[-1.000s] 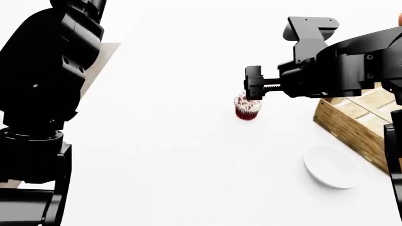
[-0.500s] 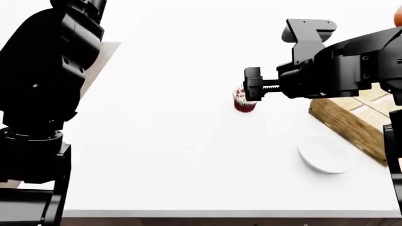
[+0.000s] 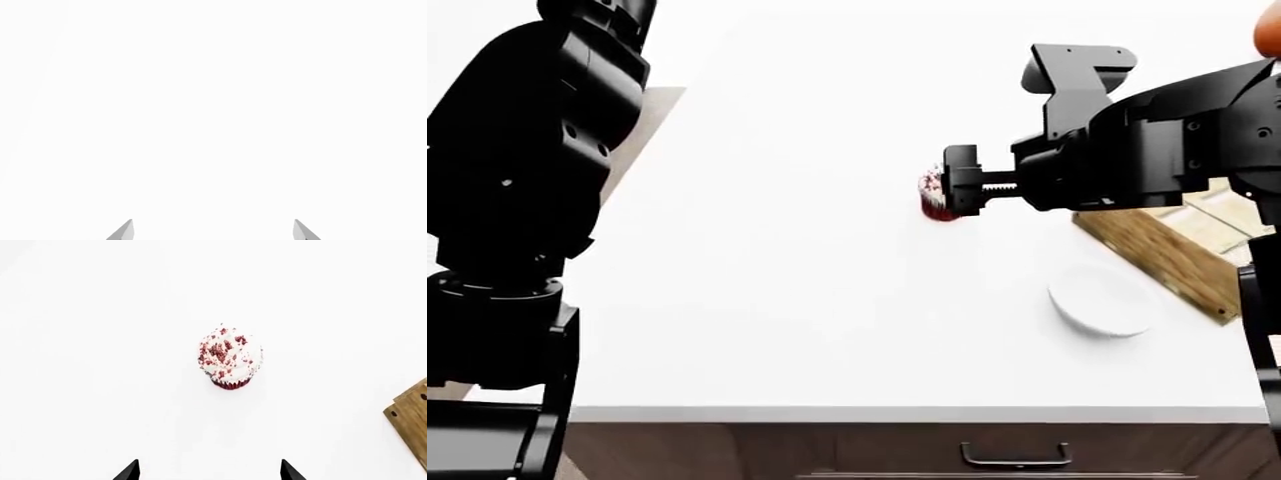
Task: Move the fresh-baked cupcake off the tray onto the counter, and place the bowl used for mixing into the sink.
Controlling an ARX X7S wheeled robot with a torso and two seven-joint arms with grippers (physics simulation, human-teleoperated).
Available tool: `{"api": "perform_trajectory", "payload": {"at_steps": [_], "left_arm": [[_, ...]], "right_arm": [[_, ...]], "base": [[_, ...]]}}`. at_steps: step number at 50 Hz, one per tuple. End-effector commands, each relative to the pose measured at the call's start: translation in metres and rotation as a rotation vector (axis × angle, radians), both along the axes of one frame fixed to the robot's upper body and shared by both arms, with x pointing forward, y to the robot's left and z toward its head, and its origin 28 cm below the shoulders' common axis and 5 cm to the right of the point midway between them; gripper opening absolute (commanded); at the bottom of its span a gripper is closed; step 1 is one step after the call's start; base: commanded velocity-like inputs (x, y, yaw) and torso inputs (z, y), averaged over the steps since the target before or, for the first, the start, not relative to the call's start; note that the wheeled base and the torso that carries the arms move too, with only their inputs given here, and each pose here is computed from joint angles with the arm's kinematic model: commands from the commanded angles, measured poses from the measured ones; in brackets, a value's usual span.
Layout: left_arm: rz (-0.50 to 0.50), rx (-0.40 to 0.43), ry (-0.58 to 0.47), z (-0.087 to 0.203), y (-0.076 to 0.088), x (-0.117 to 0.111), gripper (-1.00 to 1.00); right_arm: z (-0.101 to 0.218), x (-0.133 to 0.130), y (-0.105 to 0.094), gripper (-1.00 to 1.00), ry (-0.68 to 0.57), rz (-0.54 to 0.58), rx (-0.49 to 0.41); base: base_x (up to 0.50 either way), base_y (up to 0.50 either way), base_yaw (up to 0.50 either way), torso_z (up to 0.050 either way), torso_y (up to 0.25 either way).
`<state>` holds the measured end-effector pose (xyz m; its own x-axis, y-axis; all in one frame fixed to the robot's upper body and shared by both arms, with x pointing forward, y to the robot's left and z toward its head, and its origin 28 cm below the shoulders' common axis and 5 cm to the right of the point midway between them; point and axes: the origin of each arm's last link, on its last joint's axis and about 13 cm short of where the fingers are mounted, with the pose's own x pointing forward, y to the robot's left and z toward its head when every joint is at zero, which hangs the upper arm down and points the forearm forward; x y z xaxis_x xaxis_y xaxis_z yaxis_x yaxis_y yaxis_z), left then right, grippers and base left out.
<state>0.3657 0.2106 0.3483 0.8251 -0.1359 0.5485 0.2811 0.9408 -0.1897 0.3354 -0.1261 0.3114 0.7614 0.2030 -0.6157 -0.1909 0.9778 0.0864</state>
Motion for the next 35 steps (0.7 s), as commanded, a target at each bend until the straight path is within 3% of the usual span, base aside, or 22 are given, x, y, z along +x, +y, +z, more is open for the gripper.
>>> {"api": "perform_trajectory", "payload": {"at_steps": [1,23,35], "left_arm": [[0.000,0.001,0.001,-0.001,0.000,0.000,1.00],[-0.003,-0.001,0.004,-0.001,0.000,0.001,1.00],[-0.007,-0.009,0.007,-0.003,0.000,0.000,1.00]], "right_arm": [[-0.001,0.001,0.000,1.00,0.000,0.002,0.003],[-0.003,0.002,-0.001,1.00,0.005,-0.002,0.006],[-0.009,0.002,-0.010,1.00,0.060,-0.138,-0.046]], "base": [[-0.15,0.00,0.00,0.000,0.000],[-0.13,0.00,0.00,0.000,0.000],[0.00,0.00,0.00,0.000,0.000]]}}
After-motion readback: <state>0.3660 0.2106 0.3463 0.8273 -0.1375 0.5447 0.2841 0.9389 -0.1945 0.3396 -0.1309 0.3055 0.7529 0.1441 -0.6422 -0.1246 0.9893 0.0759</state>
